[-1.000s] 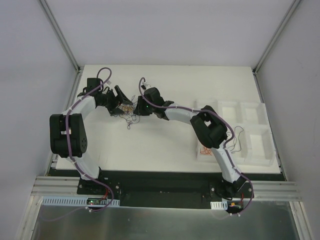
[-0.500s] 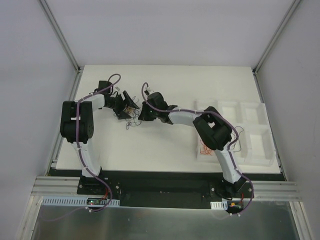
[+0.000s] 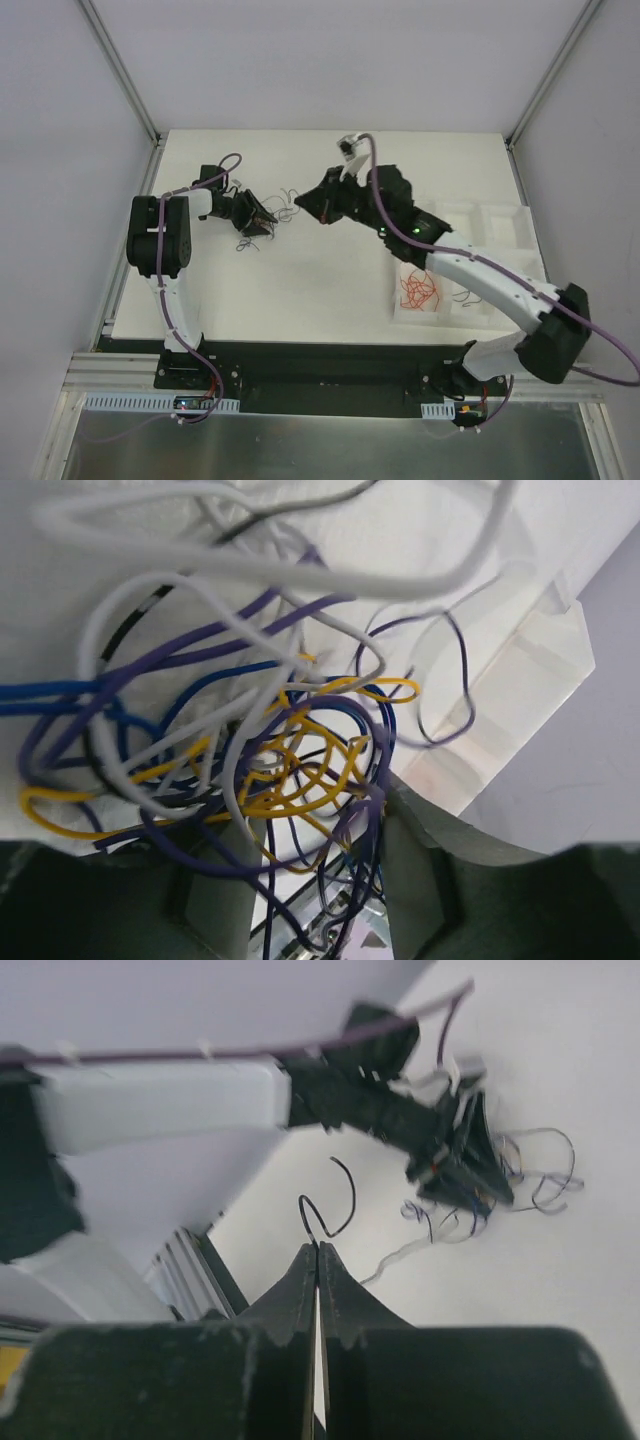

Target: Untangle the cables

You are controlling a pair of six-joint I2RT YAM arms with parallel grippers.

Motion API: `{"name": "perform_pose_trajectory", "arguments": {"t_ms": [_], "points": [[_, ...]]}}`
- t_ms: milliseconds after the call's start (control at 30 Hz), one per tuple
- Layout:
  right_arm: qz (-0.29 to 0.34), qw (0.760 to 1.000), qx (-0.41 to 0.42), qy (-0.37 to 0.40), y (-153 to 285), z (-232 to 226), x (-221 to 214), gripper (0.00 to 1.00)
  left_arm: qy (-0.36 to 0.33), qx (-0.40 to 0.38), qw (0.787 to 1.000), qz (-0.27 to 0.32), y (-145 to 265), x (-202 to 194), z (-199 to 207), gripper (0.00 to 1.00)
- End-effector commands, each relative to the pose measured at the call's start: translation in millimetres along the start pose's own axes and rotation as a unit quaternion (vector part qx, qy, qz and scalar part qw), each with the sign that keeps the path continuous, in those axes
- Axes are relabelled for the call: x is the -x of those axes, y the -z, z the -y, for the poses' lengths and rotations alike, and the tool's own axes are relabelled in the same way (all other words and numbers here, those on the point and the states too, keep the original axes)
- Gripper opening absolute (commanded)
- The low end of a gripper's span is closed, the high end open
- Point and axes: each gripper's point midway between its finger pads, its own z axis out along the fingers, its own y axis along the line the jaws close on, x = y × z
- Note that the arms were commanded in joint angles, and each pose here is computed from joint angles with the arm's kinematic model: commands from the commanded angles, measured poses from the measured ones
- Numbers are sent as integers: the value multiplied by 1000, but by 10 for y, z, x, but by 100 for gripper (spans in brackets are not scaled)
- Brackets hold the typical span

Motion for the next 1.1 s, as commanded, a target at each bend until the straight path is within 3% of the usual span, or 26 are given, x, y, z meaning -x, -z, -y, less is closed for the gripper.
{"name": "perform_pose_trajectory", "arguments": {"t_ms": [0,233,467,767,967,1067], "points": [[86,995,-7,56,665,-322,805,0,-1,62,998,27,-58,116,-323,42],[214,965,-53,141,1845,-666,1841,0,-5,76,997,30,-48,125,-370,38],[320,931,-9,175,2759,-1278,2437,0,6,74,996,39,21,224,-417,38],[406,889,51,206,3621,-1800,2724,0,5,75,996,43,41,241,-422,39],[409,888,45,206,3634,-1778,2729,0,1,76,996,50,80,265,-414,38],[431,873,44,223,3901,-1840,2754,0,0,78,995,58,123,295,-413,39]]}}
